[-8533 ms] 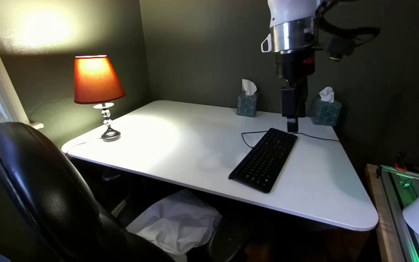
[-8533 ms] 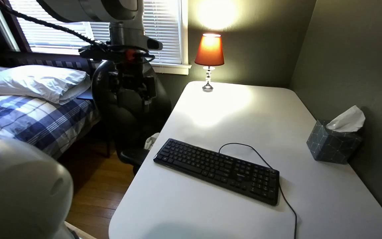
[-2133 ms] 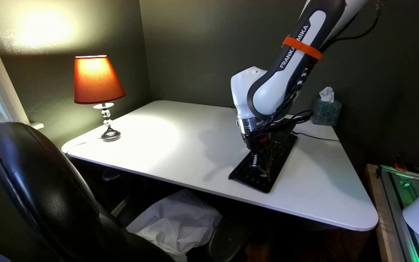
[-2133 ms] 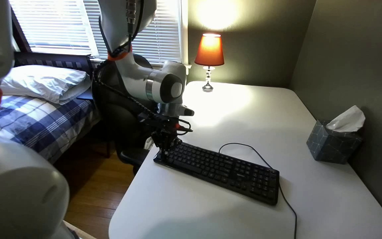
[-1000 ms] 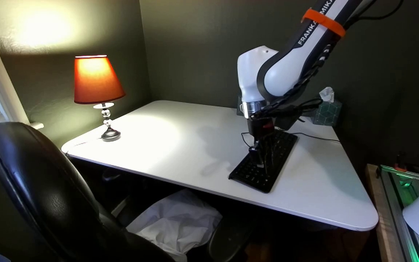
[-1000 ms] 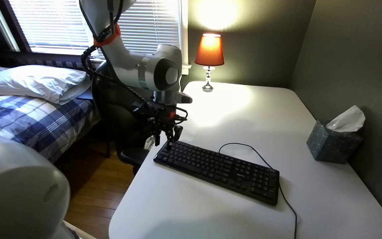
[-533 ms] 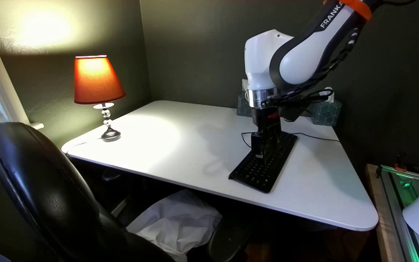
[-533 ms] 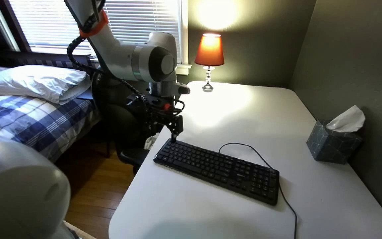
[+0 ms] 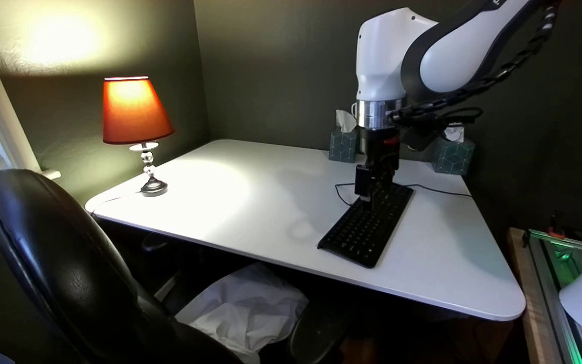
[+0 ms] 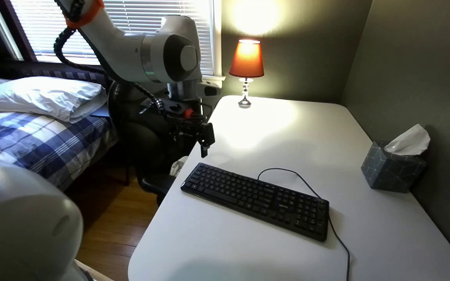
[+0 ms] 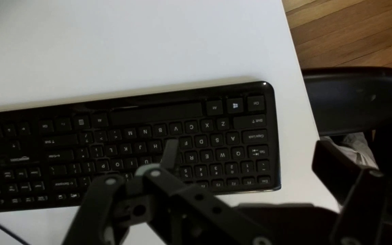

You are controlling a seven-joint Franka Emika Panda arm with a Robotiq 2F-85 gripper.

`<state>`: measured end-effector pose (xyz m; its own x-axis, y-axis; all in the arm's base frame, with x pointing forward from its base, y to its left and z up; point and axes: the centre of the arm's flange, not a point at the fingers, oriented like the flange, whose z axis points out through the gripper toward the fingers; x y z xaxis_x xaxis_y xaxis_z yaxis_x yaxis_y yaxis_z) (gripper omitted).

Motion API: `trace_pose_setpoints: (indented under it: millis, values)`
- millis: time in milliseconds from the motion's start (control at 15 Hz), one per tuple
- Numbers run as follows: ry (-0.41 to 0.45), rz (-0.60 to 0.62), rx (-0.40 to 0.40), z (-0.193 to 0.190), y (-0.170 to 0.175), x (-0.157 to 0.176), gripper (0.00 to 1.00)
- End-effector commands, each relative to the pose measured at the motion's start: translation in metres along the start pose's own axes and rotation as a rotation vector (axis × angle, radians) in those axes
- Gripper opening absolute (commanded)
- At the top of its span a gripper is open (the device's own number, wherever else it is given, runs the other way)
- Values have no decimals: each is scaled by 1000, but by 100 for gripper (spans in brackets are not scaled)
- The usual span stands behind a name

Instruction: Press a button on the keyboard

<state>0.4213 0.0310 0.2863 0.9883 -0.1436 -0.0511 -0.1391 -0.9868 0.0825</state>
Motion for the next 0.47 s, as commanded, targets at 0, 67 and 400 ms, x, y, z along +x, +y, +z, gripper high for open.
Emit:
trace_pose_setpoints:
  millis: [0, 67, 400]
  values:
    - [13, 6, 0, -5, 1, -2, 100]
    - [24, 11, 0, -10, 1, -5, 100]
    - [35, 16, 1, -15, 3, -10, 100]
